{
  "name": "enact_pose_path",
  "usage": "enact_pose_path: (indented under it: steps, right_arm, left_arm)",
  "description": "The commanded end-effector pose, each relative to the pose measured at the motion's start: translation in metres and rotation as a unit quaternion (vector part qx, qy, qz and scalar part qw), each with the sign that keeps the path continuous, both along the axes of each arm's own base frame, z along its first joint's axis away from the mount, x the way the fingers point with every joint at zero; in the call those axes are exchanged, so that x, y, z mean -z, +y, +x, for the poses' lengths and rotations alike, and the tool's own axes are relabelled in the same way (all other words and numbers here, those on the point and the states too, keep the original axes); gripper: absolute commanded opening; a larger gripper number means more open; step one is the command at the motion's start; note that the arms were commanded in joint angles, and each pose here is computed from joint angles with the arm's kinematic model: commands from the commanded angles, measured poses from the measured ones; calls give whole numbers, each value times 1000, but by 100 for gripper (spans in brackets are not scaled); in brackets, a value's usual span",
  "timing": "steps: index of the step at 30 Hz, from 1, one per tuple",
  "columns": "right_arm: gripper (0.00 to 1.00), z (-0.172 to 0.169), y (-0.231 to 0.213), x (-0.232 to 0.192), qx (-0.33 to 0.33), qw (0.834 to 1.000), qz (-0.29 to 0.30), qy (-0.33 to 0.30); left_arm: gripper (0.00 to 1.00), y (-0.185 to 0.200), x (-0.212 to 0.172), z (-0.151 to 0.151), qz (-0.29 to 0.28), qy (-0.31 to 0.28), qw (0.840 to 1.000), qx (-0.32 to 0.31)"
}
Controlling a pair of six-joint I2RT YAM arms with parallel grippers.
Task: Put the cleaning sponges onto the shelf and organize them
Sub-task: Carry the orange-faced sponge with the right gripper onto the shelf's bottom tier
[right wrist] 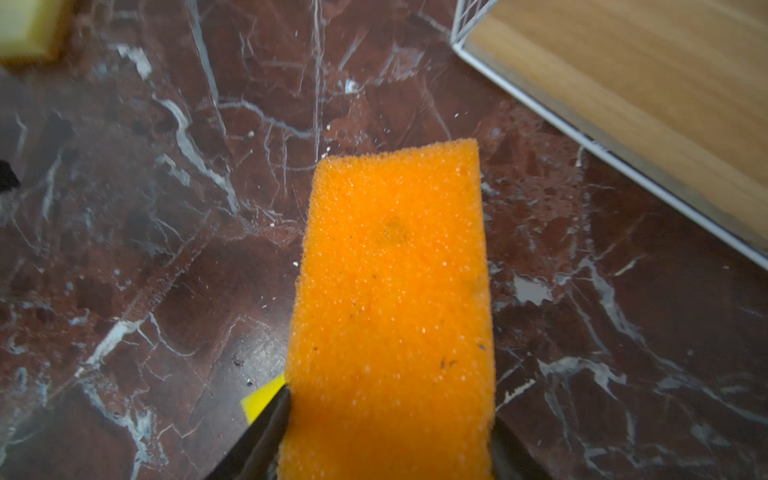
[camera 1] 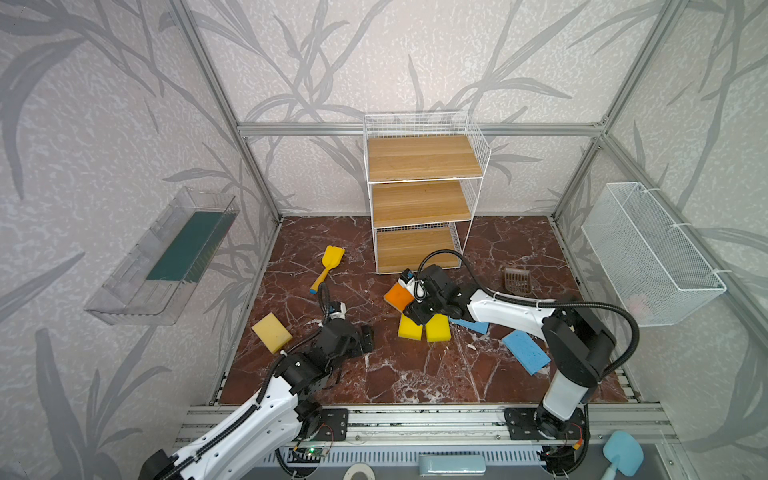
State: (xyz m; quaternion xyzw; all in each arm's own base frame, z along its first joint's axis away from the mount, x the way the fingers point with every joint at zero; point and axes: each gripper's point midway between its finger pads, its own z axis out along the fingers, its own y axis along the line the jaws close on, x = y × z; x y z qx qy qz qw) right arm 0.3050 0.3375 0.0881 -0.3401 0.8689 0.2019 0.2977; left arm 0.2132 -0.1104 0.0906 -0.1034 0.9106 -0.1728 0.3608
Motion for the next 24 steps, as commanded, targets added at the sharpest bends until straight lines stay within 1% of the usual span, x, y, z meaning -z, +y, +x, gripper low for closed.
enact_pose_path:
  steps: [1,4,6,9,12,16,21,24]
  right_arm:
    - [59,28,-15,-37,98,991,90,-33]
    - [59,45,-36,-40,168,976,129,-55]
    - [59,57,-49,-42,214,962,151,-77]
    - [59,74,-57,-43,255,948,171,-89]
    - [59,90,-54,-45,273,939,184,-102]
    - [59,109,-42,-33,287,933,194,-100]
    - [59,131,-22,-16,304,923,223,-81]
    - [59,142,-10,-10,311,919,229,-75]
  left_arm:
    - [99,2,-4,4,1,-6,1000,-9]
    - [99,1,-3,5,1,-6,1000,-6]
    - [99,0,-3,6,2,-6,1000,-5]
    - [99,-1,-3,6,3,-7,1000,-3]
    - [99,-2,-4,7,3,-9,1000,0]
    - [99,-3,-5,8,0,-10,1000,0]
    - [99,-2,-4,7,-6,-9,1000,-6]
    - [98,0,-3,7,-5,-10,1000,-9]
